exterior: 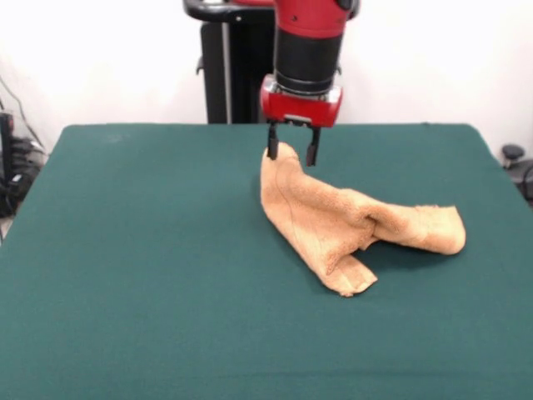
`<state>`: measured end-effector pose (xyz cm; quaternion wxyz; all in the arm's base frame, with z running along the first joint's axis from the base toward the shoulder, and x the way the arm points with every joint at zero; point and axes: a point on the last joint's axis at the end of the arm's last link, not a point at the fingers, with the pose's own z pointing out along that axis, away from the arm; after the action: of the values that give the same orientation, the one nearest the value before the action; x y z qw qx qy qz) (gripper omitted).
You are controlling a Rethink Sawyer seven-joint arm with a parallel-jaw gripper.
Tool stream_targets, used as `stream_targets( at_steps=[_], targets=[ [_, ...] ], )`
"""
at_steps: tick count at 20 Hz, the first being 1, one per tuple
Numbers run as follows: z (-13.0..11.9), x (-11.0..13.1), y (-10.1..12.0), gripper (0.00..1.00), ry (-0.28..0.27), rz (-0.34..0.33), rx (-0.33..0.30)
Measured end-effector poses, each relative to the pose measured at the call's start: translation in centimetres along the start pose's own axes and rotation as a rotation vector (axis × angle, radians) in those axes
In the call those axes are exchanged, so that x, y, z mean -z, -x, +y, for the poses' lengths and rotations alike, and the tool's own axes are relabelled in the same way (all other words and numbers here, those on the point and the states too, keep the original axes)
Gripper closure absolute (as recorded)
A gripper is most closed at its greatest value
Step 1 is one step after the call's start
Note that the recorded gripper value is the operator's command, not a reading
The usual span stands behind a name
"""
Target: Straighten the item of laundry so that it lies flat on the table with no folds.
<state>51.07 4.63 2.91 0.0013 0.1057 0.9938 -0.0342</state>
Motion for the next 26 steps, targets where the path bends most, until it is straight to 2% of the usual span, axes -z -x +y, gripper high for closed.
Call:
stream_targets(
  at_steps=[11,14,26],
  targets=[
    [1.4,-5.9,-3.0,0.00,0.039,0.031,0.036],
    [1.8,-6.8,-3.5,0.00,0.045,0.038,0.040],
    [1.9,-6.8,-3.4,0.00,0.044,0.031,0.049]
  ],
)
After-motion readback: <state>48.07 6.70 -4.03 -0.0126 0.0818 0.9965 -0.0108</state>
